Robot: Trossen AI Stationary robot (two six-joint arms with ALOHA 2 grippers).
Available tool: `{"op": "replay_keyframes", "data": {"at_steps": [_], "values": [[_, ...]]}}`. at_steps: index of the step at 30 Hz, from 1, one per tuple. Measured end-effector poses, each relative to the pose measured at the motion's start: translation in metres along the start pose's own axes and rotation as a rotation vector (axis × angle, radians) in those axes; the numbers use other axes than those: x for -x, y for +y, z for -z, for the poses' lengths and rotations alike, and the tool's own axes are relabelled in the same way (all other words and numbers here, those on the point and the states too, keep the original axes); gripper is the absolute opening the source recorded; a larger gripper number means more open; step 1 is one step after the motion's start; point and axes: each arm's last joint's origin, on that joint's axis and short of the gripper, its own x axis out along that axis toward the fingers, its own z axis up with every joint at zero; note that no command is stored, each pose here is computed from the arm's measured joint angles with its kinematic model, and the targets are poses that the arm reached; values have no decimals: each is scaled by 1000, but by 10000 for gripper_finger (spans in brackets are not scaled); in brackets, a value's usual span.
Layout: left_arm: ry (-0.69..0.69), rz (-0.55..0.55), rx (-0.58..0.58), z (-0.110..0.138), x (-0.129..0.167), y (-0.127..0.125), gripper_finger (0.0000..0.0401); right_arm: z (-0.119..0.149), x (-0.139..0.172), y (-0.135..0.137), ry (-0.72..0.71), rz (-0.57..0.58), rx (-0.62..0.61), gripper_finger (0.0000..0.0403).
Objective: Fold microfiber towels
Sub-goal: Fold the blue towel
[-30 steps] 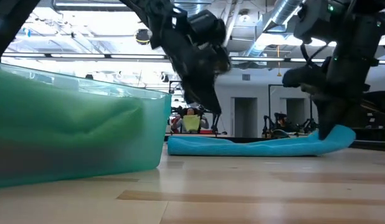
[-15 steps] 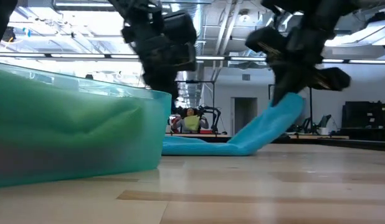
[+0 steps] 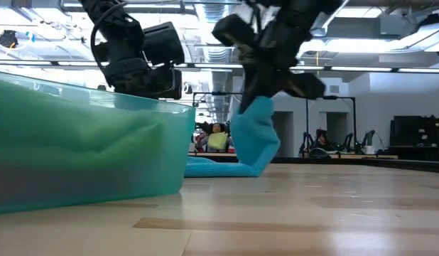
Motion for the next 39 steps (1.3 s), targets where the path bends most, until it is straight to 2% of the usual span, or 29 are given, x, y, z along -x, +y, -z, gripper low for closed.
{"op": "replay_keyframes", "data": {"at_steps": [5, 12, 21, 26, 29, 34, 39], "values": [[38, -8, 0, 12, -5, 0, 0, -15, -16, 27, 4, -36, 55, 23], [35, -20, -44, 13, -7, -3, 0, -31, -34, 54, -7, -96, 92, 22], [30, -27, -64, 12, -7, -3, 0, -19, -75, 73, 60, -170, 136, 27], [63, -41, -84, 15, -7, -2, 0, -19, -78, 80, 28, -232, 155, 32], [77, -44, -89, 17, -7, -1, 0, -17, -81, 78, 34, -220, 165, 39], [78, -44, -88, 17, -7, -1, 0, -16, -82, 77, 41, -206, 180, 70], [79, -45, -104, 17, -7, -1, 0, -17, -82, 78, 33, -219, 194, 135]]}}
